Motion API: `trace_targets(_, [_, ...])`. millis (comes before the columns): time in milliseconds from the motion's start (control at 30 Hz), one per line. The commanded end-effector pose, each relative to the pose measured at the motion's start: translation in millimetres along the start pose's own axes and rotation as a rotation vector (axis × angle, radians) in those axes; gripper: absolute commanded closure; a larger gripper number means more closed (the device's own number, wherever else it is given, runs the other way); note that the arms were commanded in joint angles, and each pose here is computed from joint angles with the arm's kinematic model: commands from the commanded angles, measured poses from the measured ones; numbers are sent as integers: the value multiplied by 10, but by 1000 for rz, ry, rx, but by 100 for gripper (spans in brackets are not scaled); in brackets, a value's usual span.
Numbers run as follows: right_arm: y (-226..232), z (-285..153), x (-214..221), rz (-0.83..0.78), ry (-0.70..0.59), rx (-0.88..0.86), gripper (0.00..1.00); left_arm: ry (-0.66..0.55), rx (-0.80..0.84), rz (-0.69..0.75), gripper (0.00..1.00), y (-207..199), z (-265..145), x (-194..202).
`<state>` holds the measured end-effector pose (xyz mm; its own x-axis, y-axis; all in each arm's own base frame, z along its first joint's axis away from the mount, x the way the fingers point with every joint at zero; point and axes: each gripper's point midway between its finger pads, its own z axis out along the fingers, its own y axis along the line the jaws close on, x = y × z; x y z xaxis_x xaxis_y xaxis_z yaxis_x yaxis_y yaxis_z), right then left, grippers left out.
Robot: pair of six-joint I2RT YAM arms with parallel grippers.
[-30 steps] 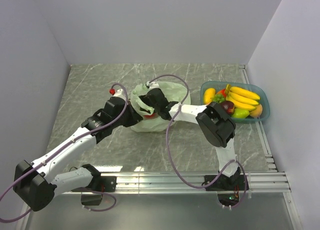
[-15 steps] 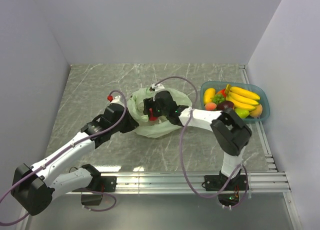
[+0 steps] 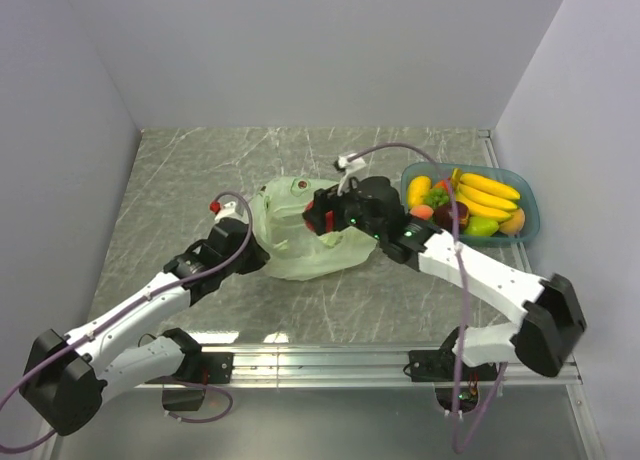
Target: Untie the knot of the plastic bag and take out the fruit
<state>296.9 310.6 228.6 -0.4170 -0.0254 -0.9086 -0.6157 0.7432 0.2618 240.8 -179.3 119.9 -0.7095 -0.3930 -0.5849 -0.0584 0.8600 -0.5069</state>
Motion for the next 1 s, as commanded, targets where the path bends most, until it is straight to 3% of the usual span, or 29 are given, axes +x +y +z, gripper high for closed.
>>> trace_targets(0, [-467, -479, -335, -57, -95, 234, 100, -73, 25, 16, 99, 17, -29, -76])
trace_targets(167, [-1642, -1098, -355, 61, -137, 619, 100, -113, 72, 14, 99, 105, -94, -7])
trace_targets(400, [-2746, -1851, -104, 278, -168, 1012, 100, -158, 91, -28, 99, 228, -206, 38])
trace_targets(600, [-3074, -1891, 3, 398, -191, 1044, 99, -158, 81, -21, 99, 270, -237, 52])
trace_targets(767, [-2914, -1518, -315, 282, -180, 818, 97, -162, 83, -19, 99, 277, -243, 52])
trace_targets(967, [-2907, -1065, -260, 173, -29, 810, 95, -166, 82, 0, 99, 254, -231, 23])
